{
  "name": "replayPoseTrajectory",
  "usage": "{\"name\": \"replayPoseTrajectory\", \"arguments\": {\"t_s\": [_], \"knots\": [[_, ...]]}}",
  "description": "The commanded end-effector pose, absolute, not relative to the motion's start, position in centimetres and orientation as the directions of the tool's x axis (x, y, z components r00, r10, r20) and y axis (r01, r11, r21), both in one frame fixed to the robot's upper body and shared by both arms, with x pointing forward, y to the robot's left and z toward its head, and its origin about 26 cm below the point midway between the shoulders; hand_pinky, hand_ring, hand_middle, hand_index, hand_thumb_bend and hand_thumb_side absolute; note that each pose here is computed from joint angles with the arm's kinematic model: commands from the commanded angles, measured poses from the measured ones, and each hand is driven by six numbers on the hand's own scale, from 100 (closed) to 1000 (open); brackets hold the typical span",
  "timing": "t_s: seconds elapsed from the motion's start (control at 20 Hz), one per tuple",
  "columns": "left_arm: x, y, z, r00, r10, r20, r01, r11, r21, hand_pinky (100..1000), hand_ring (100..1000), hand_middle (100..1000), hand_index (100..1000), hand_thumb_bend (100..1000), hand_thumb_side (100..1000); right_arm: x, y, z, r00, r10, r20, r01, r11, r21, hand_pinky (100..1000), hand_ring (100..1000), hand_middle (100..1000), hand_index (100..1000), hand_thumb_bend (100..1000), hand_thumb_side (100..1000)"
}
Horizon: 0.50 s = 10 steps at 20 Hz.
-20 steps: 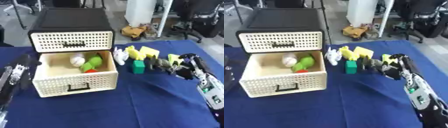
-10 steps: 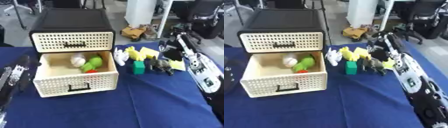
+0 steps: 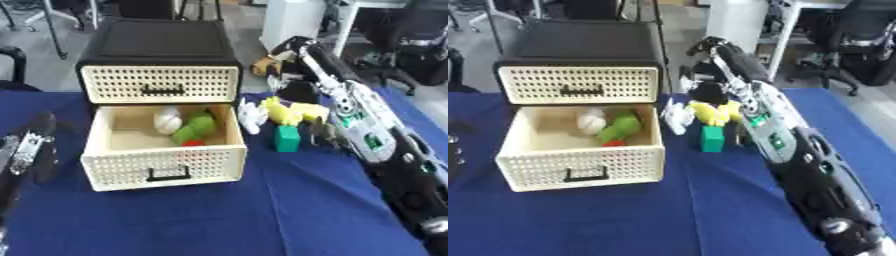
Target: Pick up objects from table and place into drawer.
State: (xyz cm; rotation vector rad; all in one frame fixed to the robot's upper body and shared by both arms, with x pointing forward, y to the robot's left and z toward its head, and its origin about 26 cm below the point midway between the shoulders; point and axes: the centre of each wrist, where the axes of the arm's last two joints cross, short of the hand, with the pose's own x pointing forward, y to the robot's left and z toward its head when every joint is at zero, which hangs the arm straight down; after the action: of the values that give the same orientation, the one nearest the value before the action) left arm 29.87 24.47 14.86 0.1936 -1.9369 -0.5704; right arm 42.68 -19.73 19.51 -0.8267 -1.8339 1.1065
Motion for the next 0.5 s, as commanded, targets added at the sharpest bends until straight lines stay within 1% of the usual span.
{"name": "replayPoseTrajectory", "arguments": {"t_s": [0.05, 0.5], "knots": [[29.9, 23.9, 15.9, -0.470, -0.360, 0.806, 0.139, 0.872, 0.470, 100, 100, 100, 654, 358, 1000, 43.3, -18.1, 19.7, -0.475, 0.832, 0.286, 0.114, 0.381, -0.918, 100, 469, 788, 793, 100, 447], [30.0, 23.0, 16.4, -0.496, -0.328, 0.804, 0.178, 0.868, 0.463, 100, 100, 100, 654, 359, 1000, 44.6, -14.1, 15.7, -0.494, 0.816, 0.299, 0.026, 0.357, -0.934, 103, 474, 788, 798, 100, 431]]}}
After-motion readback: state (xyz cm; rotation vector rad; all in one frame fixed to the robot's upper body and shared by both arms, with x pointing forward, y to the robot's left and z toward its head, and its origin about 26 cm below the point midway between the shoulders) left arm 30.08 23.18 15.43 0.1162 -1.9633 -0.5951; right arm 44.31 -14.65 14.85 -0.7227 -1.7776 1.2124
